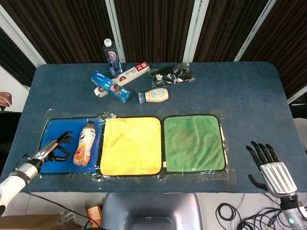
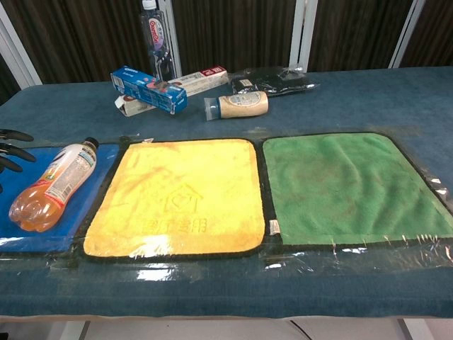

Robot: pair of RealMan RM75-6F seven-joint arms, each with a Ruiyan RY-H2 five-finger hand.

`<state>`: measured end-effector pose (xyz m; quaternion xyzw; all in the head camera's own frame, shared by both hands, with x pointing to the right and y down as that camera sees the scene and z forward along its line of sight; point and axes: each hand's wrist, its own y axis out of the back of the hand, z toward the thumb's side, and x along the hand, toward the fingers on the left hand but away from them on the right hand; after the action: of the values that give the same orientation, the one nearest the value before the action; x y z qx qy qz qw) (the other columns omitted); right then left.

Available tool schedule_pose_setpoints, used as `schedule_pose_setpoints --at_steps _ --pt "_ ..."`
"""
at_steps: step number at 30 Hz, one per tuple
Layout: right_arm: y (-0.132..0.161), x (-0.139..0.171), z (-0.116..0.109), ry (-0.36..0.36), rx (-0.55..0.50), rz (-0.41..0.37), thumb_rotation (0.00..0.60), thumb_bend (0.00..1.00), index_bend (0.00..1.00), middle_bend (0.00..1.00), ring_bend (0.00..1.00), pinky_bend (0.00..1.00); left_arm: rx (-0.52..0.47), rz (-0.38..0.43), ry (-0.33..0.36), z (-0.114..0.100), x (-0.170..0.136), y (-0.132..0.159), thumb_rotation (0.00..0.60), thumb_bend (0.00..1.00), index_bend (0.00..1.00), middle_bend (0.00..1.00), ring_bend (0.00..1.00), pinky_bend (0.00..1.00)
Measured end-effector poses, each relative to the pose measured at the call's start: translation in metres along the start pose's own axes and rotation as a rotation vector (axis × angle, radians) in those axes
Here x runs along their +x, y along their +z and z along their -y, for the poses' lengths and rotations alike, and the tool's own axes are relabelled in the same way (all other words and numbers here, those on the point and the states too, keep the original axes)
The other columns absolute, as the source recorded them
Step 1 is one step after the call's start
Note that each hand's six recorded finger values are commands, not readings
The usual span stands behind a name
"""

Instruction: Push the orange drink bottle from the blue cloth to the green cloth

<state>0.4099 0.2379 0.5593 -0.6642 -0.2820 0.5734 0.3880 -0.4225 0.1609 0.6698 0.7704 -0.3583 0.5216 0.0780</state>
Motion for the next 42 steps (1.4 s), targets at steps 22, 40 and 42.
schedule_pose_setpoints --at_steps 22,40,42 --pt "0.000 0.004 -0.001 -0.009 0.002 -0.006 0.600 0.24 0.00 0.00 0.00 0.00 -0.059 -0.106 -0.106 0.007 0.016 0.007 0.600 0.47 0.00 0.18 0.21 0.42" --pt "0.001 0.004 0.000 -0.005 0.005 -0.007 0.600 0.24 0.00 0.00 0.00 0.00 -0.337 -0.171 -0.203 0.030 0.027 0.042 0.600 0.49 0.00 0.20 0.20 0.46" --pt "0.001 0.003 0.000 -0.004 0.005 -0.008 0.600 0.24 0.00 0.00 0.00 0.00 -0.365 -0.166 -0.212 0.033 0.028 0.047 0.600 0.49 0.00 0.20 0.20 0.46"
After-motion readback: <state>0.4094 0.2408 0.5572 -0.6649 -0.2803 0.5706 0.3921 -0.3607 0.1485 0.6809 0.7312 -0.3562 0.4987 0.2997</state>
